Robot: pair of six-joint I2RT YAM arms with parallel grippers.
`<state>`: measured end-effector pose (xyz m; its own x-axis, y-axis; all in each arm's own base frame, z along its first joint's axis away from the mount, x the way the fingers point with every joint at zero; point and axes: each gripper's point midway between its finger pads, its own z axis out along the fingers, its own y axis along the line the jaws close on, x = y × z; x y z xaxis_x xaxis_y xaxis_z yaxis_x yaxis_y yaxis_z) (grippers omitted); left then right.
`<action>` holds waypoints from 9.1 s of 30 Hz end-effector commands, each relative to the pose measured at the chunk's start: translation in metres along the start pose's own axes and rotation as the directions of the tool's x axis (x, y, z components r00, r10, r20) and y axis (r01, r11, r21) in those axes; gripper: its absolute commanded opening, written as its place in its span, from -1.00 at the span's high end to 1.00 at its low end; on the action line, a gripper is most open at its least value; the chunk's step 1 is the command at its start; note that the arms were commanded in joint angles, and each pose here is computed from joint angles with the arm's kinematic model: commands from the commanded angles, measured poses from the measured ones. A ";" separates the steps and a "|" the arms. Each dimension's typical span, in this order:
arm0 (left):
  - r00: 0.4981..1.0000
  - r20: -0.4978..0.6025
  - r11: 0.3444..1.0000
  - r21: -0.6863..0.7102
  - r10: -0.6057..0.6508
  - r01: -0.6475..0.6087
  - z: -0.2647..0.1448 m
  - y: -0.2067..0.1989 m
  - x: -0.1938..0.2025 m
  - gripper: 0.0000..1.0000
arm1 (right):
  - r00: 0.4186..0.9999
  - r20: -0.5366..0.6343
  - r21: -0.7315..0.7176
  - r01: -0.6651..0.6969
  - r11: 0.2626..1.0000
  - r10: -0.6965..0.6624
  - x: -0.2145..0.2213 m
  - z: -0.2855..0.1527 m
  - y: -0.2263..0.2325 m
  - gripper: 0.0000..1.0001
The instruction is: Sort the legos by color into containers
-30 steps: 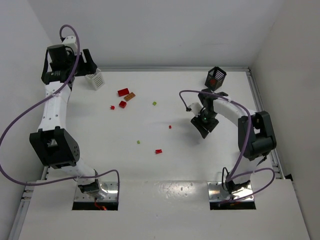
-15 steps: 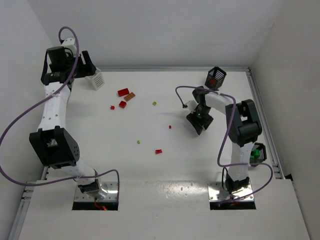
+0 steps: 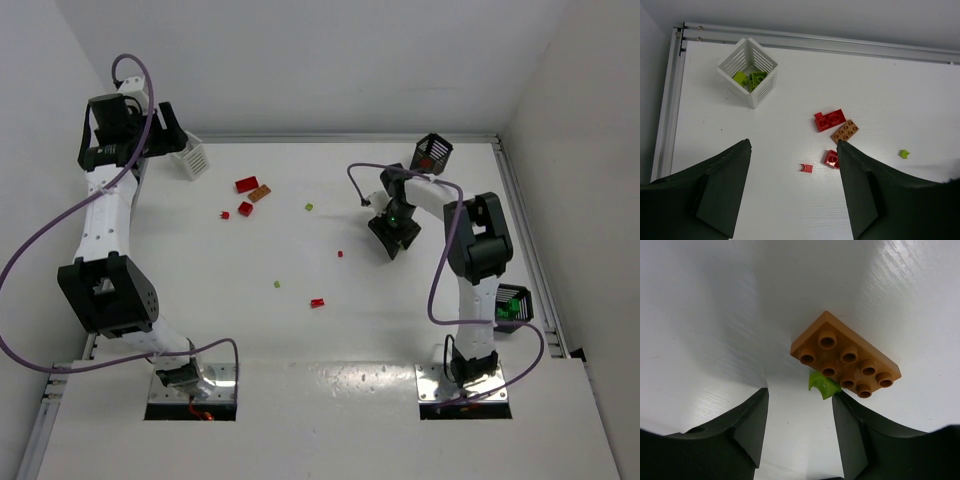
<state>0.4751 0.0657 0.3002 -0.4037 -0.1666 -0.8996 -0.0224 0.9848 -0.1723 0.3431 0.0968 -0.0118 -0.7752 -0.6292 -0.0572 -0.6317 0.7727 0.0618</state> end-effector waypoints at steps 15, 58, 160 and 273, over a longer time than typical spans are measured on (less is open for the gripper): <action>0.998 0.061 1.000 -0.024 0.014 -0.012 -0.007 0.006 -0.021 -0.50 | 1.000 0.024 0.078 -0.021 0.997 0.019 -0.026 0.015 -0.024 0.00; 0.999 0.023 0.996 0.077 -0.041 0.039 -0.051 0.017 0.046 -0.55 | 0.821 0.347 -0.042 0.497 0.867 -0.454 -0.202 0.003 0.216 0.61; 0.888 -0.127 0.535 0.832 0.441 -0.148 0.028 -0.196 0.157 0.71 | 0.670 0.706 -0.428 0.148 0.892 0.228 -0.115 -0.231 0.051 -0.30; 0.785 -0.476 0.917 0.254 0.396 -0.308 0.142 -0.075 0.255 -0.41 | 0.611 0.773 0.094 -0.378 0.921 0.171 -0.127 -0.238 -0.181 -0.40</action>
<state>0.4947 -0.0656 0.0226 -0.7620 0.2976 -0.5751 0.3704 0.9288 -0.0103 0.5657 0.0004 0.1986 -0.6086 -0.2026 -0.7672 -0.2504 0.9665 -0.0566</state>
